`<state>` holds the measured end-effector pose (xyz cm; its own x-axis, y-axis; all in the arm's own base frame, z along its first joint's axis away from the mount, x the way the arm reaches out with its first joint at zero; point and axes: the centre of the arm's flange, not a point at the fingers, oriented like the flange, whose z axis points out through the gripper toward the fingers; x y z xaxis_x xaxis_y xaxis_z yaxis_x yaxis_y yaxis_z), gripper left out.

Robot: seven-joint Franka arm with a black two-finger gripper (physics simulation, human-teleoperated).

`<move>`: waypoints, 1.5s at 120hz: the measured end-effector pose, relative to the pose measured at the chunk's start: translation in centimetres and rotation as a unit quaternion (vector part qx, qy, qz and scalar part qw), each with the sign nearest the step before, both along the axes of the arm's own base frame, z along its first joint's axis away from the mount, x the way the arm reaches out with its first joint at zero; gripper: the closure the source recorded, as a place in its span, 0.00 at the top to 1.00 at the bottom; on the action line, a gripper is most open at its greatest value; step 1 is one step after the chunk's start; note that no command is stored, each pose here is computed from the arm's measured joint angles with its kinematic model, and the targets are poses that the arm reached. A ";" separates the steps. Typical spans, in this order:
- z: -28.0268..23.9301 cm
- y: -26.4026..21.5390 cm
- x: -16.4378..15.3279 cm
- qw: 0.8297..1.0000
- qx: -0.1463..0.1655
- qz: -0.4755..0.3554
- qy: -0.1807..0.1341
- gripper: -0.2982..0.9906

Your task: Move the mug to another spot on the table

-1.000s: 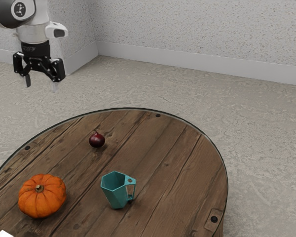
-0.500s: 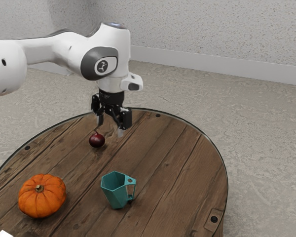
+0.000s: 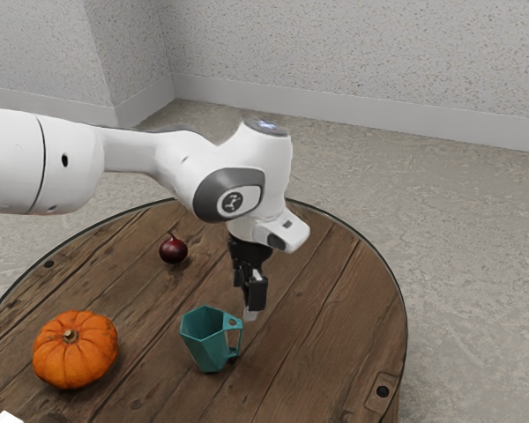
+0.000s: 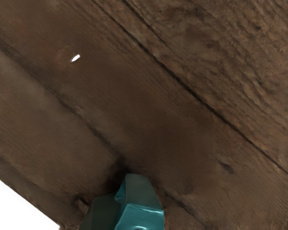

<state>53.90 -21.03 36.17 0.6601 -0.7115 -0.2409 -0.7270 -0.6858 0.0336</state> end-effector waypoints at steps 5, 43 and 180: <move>-1.0 -0.4 -0.9 1.000 0.000 -0.017 0.011 0.77; -2.8 0.1 -1.4 0.993 0.011 -0.115 0.018 0.77; -8.0 2.6 -0.7 0.979 -0.029 -0.200 0.007 0.77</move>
